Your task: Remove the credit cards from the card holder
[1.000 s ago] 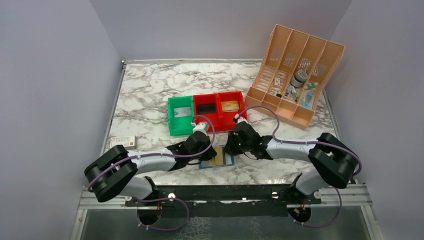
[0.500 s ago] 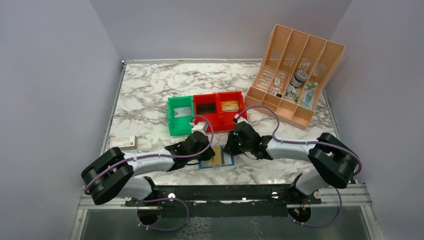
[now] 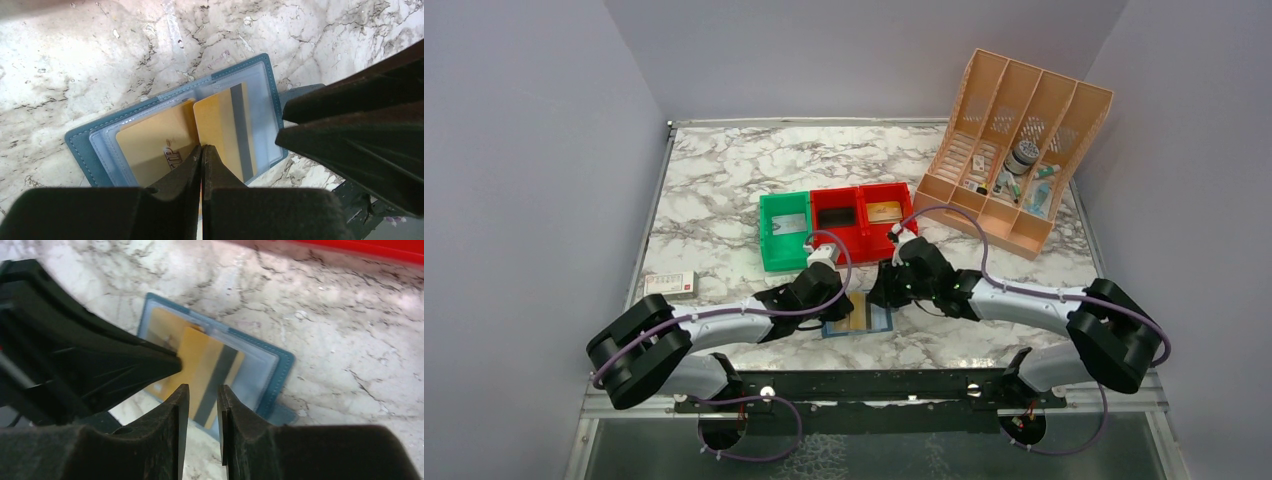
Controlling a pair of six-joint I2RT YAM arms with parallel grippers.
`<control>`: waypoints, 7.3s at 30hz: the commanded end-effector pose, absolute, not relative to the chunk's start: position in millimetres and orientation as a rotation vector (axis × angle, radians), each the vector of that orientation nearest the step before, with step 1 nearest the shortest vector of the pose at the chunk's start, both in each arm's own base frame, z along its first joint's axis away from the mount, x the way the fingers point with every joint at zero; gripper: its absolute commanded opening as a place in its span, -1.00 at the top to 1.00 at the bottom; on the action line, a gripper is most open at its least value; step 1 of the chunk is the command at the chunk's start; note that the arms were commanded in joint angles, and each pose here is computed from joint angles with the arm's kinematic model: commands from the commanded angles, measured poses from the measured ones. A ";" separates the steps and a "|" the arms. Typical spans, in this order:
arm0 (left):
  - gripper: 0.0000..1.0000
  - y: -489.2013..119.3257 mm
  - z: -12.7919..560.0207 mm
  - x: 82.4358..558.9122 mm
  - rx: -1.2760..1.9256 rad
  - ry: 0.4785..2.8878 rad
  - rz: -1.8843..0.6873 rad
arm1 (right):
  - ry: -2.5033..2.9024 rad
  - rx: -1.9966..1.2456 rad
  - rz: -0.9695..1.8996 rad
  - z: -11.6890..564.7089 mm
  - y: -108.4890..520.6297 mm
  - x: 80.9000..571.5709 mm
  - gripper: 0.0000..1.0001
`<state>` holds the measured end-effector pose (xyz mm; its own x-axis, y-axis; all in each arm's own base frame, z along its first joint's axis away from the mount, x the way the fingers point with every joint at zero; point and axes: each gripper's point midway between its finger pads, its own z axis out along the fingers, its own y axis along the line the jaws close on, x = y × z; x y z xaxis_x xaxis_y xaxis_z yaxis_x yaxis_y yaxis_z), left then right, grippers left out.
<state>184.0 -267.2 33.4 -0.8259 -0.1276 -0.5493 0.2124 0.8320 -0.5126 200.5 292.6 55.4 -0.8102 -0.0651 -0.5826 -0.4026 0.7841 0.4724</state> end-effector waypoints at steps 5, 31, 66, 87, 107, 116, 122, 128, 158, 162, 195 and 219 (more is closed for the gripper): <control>0.83 -274.9 40.4 187.9 0.065 2.397 -0.809 | 2.487 -0.336 0.882 38.5 302.5 190.0 0.42; 0.63 -292.7 49.9 178.3 0.118 2.355 -0.978 | 2.612 -0.095 0.701 -19.0 268.2 183.7 0.44; 1.00 -264.4 55.8 185.3 0.086 2.358 -0.824 | 2.532 -0.193 0.558 -1.6 260.5 206.2 0.44; 1.00 -265.2 54.3 185.5 0.075 2.357 -0.834 | 2.317 -0.514 1.104 67.3 319.9 175.1 0.43; 0.85 -284.9 42.5 180.3 0.156 2.397 -0.907 | 2.551 -0.268 0.764 2.7 287.0 191.2 0.66; 1.00 -265.1 51.0 185.5 0.072 2.367 -0.824 | 2.545 -0.282 0.726 8.4 282.6 193.7 0.66; 1.00 -254.7 60.7 187.1 0.037 2.331 -0.806 | 2.489 -0.330 0.774 29.7 287.0 194.0 0.67; 1.00 -247.8 68.0 189.3 0.005 2.299 -0.793 | 2.422 -0.422 0.927 55.0 306.4 188.3 0.67; 1.00 -239.3 78.7 189.4 0.004 2.268 -0.778 | 2.485 -0.424 0.650 30.8 287.4 210.1 0.66; 1.00 -238.3 78.8 189.5 0.000 2.264 -0.778 | 2.428 -0.471 0.807 55.1 306.2 204.3 0.65; 1.00 -252.0 86.0 182.4 0.040 2.228 -0.906 | 2.197 -0.274 0.954 114.2 301.3 215.1 0.11; 1.00 -268.4 200.4 243.2 0.147 1.945 -1.262 | 1.714 -0.295 1.207 241.0 277.3 263.2 -0.18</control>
